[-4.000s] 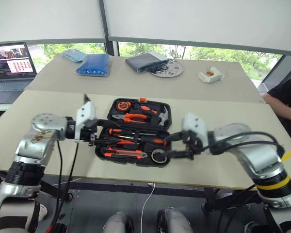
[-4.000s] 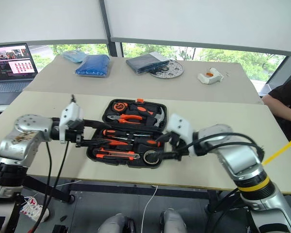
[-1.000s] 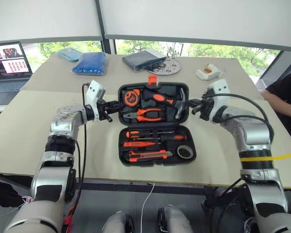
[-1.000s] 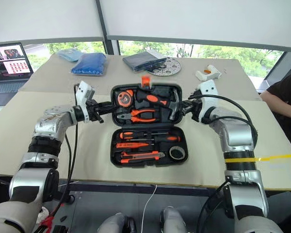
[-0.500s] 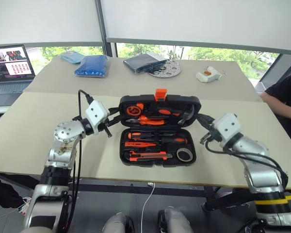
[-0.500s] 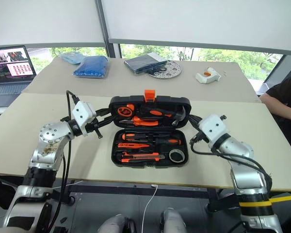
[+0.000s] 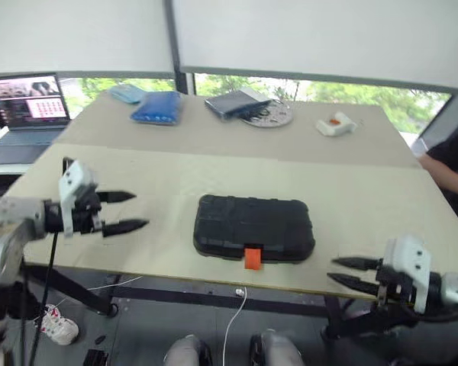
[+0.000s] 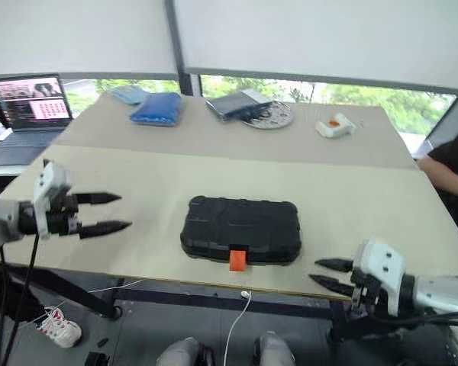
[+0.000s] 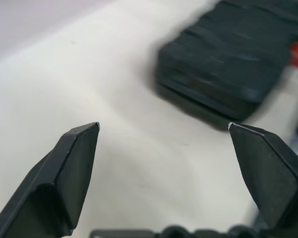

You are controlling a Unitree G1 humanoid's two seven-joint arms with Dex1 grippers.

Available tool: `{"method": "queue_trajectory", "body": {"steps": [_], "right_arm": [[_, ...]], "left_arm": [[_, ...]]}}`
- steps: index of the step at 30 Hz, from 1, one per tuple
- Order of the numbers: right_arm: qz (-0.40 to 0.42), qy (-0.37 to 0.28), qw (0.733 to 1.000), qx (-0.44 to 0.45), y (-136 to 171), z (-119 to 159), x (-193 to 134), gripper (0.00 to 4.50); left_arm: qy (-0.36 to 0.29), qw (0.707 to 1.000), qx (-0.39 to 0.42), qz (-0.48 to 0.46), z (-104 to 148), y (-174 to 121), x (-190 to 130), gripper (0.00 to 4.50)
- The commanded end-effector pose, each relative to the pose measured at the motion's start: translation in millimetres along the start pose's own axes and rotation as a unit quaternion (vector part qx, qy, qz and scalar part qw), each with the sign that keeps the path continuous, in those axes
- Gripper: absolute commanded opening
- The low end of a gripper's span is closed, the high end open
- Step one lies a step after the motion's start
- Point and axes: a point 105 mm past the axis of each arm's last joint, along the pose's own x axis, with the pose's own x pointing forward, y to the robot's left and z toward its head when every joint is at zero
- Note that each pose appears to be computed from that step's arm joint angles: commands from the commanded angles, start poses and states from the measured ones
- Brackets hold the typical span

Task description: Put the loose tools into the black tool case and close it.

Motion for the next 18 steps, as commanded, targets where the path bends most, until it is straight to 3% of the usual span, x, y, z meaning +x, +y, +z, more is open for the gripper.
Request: {"method": "queue_trajectory", "body": {"steps": [1,9,13,18], "right_arm": [[0.03,-0.006,0.999,-0.029,5,9,21,0.03],[0.041,0.012,0.996,-0.079,-7,5,56,0.0],[0.024,0.032,0.995,-0.092,-19,2,65,0.0],[-0.093,0.037,0.988,-0.114,-66,8,64,0.0]], "left_arm": [[0.007,0.997,0.08,-0.015,12,17,61,3.05],[0.022,0.987,0.159,-0.012,27,18,149,0.09],[0.028,0.981,0.181,-0.07,24,-3,166,0.02],[0.033,0.954,0.179,-0.239,14,-42,162,0.02]]}}
